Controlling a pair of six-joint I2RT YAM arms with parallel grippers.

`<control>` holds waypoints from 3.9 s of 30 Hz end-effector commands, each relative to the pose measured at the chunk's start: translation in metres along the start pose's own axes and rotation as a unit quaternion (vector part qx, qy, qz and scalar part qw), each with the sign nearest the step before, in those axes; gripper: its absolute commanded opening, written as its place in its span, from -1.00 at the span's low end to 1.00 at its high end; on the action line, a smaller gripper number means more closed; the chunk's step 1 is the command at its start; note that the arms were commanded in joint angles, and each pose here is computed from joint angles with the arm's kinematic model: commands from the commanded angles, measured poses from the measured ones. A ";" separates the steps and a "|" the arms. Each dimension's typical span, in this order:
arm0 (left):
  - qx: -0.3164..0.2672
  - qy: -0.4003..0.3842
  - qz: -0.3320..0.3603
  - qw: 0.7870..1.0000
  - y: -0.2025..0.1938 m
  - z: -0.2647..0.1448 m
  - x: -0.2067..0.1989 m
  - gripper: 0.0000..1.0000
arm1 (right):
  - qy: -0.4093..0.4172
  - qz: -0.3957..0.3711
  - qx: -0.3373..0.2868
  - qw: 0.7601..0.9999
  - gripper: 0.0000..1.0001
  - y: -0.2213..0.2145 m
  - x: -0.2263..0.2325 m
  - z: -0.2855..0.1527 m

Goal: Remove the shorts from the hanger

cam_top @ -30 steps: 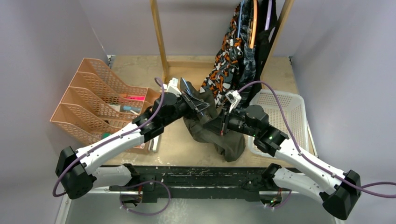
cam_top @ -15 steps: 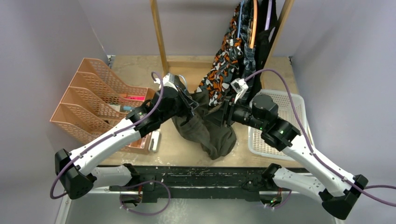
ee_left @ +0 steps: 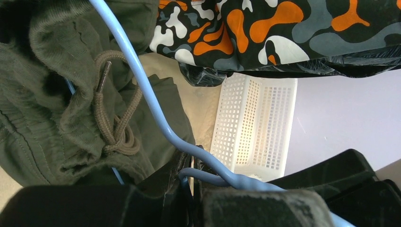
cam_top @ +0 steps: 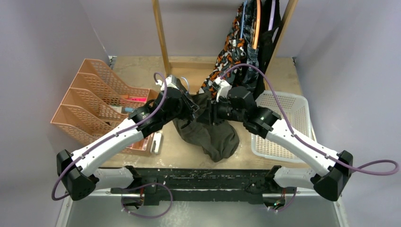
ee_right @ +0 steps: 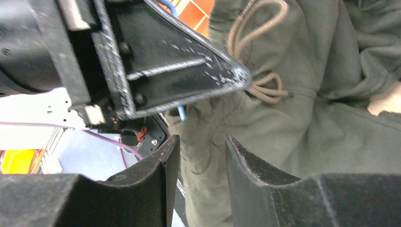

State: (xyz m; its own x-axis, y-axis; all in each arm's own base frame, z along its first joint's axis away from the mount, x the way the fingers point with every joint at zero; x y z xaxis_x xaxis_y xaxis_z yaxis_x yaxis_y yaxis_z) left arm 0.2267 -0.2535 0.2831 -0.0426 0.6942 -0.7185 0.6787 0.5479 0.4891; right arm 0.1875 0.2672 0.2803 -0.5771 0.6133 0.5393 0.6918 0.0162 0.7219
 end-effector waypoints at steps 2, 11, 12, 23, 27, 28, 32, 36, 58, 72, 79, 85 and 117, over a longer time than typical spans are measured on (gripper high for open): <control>-0.045 -0.040 -0.022 0.998 0.024 -0.013 -0.026 -1.00 | 0.021 -0.029 -0.033 0.999 -0.19 0.023 0.028 0.003; -0.053 -0.046 -0.028 0.997 0.027 -0.022 -0.025 -1.00 | 0.008 -0.020 -0.049 0.999 -1.00 0.019 0.026 0.002; -0.056 -0.046 -0.028 0.997 0.028 -0.023 -0.024 -1.00 | 0.008 -0.018 -0.052 0.998 -1.00 0.019 0.026 0.000; -0.067 -0.053 -0.032 0.996 0.032 -0.030 -0.027 -1.00 | 0.034 -0.012 -0.016 0.999 -1.00 -0.009 0.022 -0.009; -0.069 -0.058 -0.036 0.995 0.032 -0.032 -0.026 -1.00 | 0.043 0.005 -0.015 0.999 -1.00 -0.017 0.021 -0.009; -0.069 -0.058 -0.039 0.995 0.032 -0.031 -0.025 -1.00 | 0.041 0.015 -0.014 0.999 -1.00 -0.017 0.021 -0.008; -0.068 -0.071 -0.045 0.994 0.031 -0.032 -0.028 -1.00 | 0.044 0.025 -0.003 0.999 -1.00 -0.019 0.022 -0.003; -0.055 -0.058 -0.031 0.996 0.029 -0.029 -0.027 -1.00 | 0.078 0.024 -0.008 0.997 -0.64 -0.015 0.031 -0.002; -0.073 -0.047 -0.023 0.996 0.034 -0.030 -0.024 -1.00 | 0.039 0.006 -0.013 0.999 -0.96 -0.012 0.026 -0.011; -0.072 0.052 0.021 0.996 0.028 -0.021 0.011 -1.00 | 0.072 0.105 -0.153 0.980 -1.00 0.002 0.031 -0.048; -0.087 0.092 0.050 0.991 0.032 -0.022 0.024 -1.00 | 0.053 0.090 -0.148 0.984 -1.00 0.004 0.028 -0.047; -0.114 0.032 0.037 0.992 0.056 -0.029 -0.021 -1.00 | 0.054 0.037 0.011 0.998 -1.00 -0.049 0.017 -0.036; 0.022 0.012 0.071 0.997 0.009 -0.040 0.023 -1.00 | -0.046 0.124 -0.068 0.989 -0.60 -0.033 -0.012 0.007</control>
State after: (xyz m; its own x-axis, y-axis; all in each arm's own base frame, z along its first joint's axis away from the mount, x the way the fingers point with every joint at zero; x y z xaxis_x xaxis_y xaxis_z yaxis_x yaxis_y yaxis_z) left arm 0.2186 -0.2248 0.2882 -0.0161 0.7783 -0.6277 0.6984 0.4580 0.5500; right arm 0.1536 0.2522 0.2080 -0.3576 0.6739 0.6466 0.8030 -0.1316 0.5813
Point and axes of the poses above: each gripper's point midway between its finger pads, its own z axis out along the fingers, its own x axis along the line the jaws close on, y = z × x, the point moved 5 cm from there along -z, back along the fingers
